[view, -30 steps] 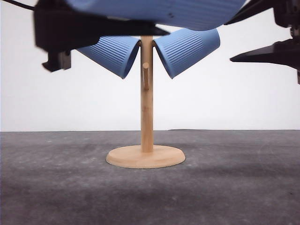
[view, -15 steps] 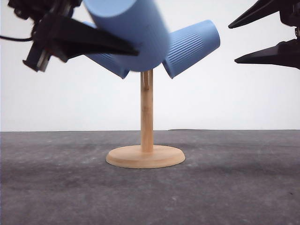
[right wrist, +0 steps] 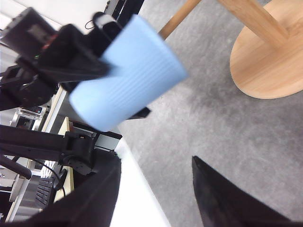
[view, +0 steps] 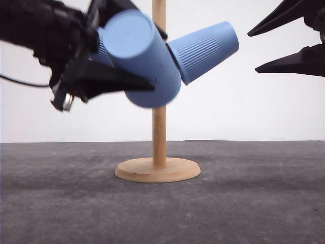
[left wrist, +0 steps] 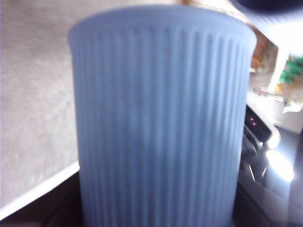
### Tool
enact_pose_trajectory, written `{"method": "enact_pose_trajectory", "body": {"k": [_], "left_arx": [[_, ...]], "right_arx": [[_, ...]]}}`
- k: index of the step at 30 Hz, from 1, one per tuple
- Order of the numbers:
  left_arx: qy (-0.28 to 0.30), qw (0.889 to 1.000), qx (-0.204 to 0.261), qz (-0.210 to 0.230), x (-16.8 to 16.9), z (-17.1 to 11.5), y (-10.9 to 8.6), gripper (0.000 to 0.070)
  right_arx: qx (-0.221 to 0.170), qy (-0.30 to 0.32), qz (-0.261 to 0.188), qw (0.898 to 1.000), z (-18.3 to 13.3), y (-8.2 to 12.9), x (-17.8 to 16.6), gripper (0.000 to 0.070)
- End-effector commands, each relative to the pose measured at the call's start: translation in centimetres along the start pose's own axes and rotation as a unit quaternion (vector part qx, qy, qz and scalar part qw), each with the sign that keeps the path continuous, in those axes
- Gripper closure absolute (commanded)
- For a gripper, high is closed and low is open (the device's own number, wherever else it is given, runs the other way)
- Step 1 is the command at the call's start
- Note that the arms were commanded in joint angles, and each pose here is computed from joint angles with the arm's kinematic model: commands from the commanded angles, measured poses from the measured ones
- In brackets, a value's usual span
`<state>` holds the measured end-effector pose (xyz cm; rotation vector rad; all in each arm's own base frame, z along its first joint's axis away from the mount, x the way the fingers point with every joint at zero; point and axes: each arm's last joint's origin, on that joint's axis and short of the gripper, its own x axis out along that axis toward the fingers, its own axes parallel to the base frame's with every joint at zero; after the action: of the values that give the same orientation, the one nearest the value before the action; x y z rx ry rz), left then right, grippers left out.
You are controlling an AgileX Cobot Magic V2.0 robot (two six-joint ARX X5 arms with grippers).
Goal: Place three cups
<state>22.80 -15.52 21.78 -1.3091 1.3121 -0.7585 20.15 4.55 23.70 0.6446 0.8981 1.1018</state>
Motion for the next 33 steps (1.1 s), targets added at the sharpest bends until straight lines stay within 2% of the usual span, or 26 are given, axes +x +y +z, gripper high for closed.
{"method": "enact_pose_trajectory", "body": {"k": [1, 9, 11, 14, 16, 23, 26, 33], "left_arx": [[-0.009, 1.000, -0.007, -0.010, 0.6, 0.6, -0.1, 0.0388], [-0.032, 0.999, -0.010, -0.029, 1.6, 2.6, 1.0, 0.0385], [-0.036, 0.999, -0.012, -0.029, 1.7, 3.1, 1.3, 0.0366], [-0.038, 0.999, -0.015, -0.028, 1.9, 3.5, 1.7, 0.0216], [-0.038, 0.999, -0.009, -0.032, 1.9, 3.5, 1.6, 0.0171], [-0.030, 0.997, 0.025, -0.062, 1.9, 3.4, 0.9, 0.0159], [-0.002, 0.998, 0.029, -0.063, 1.9, 3.3, 0.8, 0.0103], [0.059, 0.995, 0.048, -0.060, 2.0, 2.8, 0.8, 0.0102]], "right_arx": [[-0.013, -0.002, 0.001, 1.000, 0.3, 0.1, 0.0, 0.0401], [-0.013, -0.001, 0.001, 1.000, 0.3, 0.1, 0.0, 0.0401], [-0.013, -0.001, 0.001, 1.000, 0.3, 0.1, 0.0, 0.0401], [-0.009, 0.000, 0.001, 1.000, 0.2, 0.1, 0.0, 0.0401], [-0.007, 0.002, 0.001, 1.000, 0.2, 0.1, 0.0, 0.0401], [0.000, 0.004, 0.000, 1.000, 0.1, 0.1, 0.0, 0.0401], [0.002, 0.005, 0.000, 1.000, 0.0, 0.1, 0.0, 0.0401], [0.012, 0.009, -0.001, 1.000, -0.1, 0.0, 0.0, 0.0401]]}}
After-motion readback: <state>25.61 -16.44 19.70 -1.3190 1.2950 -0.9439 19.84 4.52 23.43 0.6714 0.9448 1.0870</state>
